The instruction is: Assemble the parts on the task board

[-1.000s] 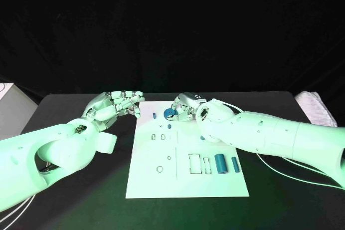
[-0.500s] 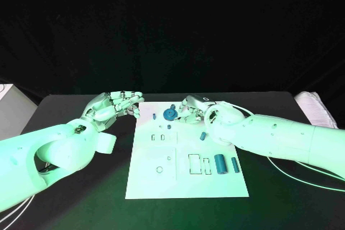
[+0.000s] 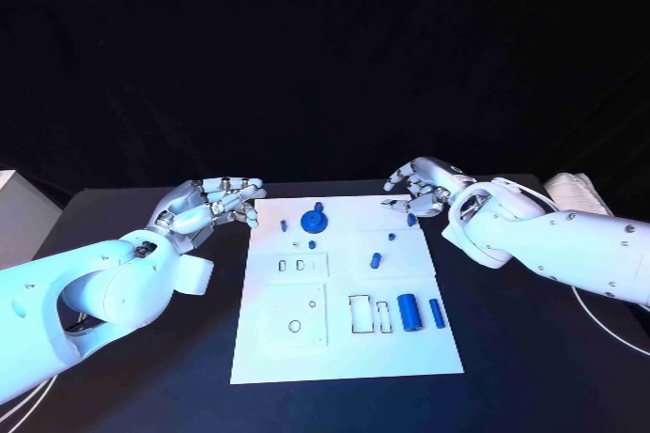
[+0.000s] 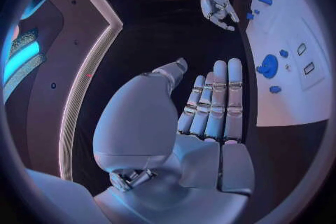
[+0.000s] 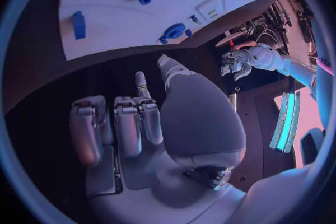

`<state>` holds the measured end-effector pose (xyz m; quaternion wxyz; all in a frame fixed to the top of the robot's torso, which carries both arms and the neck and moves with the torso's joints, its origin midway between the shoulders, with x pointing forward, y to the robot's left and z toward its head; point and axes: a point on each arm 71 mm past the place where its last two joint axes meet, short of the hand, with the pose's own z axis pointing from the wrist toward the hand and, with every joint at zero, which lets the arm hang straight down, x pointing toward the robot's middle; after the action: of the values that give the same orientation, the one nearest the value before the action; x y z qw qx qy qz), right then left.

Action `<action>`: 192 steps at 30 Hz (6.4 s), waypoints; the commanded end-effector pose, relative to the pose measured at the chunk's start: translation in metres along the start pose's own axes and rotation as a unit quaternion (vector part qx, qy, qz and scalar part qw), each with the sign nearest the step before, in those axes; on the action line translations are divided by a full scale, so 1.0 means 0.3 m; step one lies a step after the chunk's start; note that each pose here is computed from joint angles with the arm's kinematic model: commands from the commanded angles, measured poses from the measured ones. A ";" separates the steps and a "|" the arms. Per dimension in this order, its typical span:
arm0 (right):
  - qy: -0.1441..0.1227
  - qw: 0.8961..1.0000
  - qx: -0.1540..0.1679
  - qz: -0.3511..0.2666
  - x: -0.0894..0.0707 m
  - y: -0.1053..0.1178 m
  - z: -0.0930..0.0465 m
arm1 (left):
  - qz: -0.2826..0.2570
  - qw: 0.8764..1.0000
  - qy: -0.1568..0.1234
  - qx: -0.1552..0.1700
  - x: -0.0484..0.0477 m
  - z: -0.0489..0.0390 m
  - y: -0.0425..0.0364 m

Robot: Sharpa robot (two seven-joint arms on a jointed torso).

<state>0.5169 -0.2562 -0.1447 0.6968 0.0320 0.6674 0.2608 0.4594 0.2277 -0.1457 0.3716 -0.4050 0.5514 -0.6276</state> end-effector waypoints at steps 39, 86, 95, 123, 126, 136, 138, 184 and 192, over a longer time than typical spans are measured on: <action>0.080 0.997 0.015 -0.014 0.046 -0.217 -0.018 | -0.001 1.000 0.010 0.005 0.000 0.007 -0.001; 0.042 0.999 0.022 -0.001 0.077 -0.197 -0.001 | 0.001 1.000 0.009 0.003 -0.005 0.009 0.000; 0.004 0.999 0.036 0.006 0.057 -0.179 -0.007 | 0.001 1.000 0.008 0.003 -0.007 0.008 0.000; 0.072 0.997 0.002 0.032 0.255 0.360 -0.008 | 0.001 1.000 0.009 -0.002 -0.005 0.023 0.008; 0.076 0.997 -0.002 0.026 0.286 0.395 -0.013 | 0.001 1.000 0.009 -0.002 -0.003 0.024 0.009; 0.090 0.996 -0.004 0.013 0.385 0.465 -0.024 | 0.001 1.000 0.010 -0.003 0.000 0.026 0.010; 0.093 0.996 -0.004 0.012 0.398 0.471 -0.026 | 0.001 1.000 0.010 -0.004 0.000 0.027 0.010; 0.117 0.993 -0.010 -0.028 0.479 0.512 -0.039 | 0.000 1.000 0.013 -0.007 0.000 0.025 0.011; 0.119 0.992 -0.013 -0.029 0.481 0.513 -0.039 | 0.000 1.000 0.013 -0.008 -0.001 0.025 0.012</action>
<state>0.4534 -0.0681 -0.2134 0.6252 -0.0184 0.7355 0.2602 0.4671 0.2268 -0.1501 0.3671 -0.4064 0.5597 -0.6220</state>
